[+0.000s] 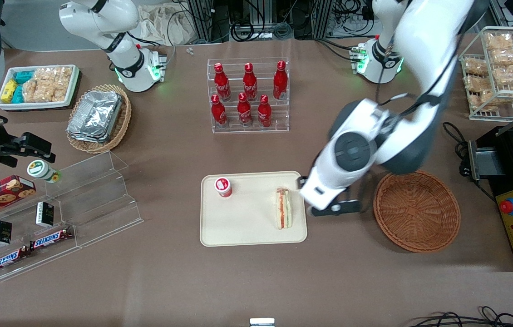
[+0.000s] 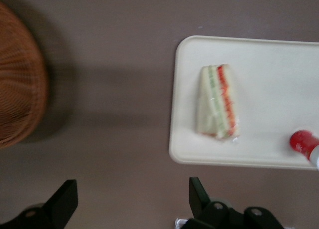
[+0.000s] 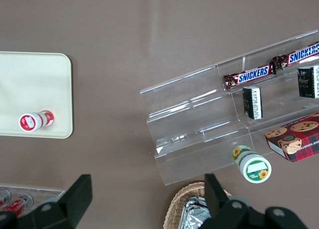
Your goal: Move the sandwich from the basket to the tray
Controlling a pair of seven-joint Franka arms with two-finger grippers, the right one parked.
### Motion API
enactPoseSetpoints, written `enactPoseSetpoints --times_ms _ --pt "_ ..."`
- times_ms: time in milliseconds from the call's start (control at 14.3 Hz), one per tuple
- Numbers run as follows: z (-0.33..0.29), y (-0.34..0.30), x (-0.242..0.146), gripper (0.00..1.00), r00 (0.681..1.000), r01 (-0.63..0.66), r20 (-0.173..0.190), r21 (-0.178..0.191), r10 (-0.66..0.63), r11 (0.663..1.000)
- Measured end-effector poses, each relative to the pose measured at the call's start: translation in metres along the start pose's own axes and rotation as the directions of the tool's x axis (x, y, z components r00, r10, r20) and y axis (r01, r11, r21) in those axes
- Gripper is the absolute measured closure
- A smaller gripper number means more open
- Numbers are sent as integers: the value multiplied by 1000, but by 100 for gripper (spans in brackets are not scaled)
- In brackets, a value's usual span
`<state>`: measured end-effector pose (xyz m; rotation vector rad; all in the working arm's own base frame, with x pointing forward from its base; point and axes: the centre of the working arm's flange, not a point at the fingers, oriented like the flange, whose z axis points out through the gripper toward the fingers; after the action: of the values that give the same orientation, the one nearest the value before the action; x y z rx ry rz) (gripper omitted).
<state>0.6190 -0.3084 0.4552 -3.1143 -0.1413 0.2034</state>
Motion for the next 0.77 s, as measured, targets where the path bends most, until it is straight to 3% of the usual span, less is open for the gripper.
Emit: enactPoseSetpoints --times_ms 419,628,767 --pt "-93 -148 9 0 999 -36 -27 18 37 999" --pt "-112 -214 18 0 997 -57 -48 14 57 998" --pt "-110 -257 26 0 999 -23 -38 8 23 1000"
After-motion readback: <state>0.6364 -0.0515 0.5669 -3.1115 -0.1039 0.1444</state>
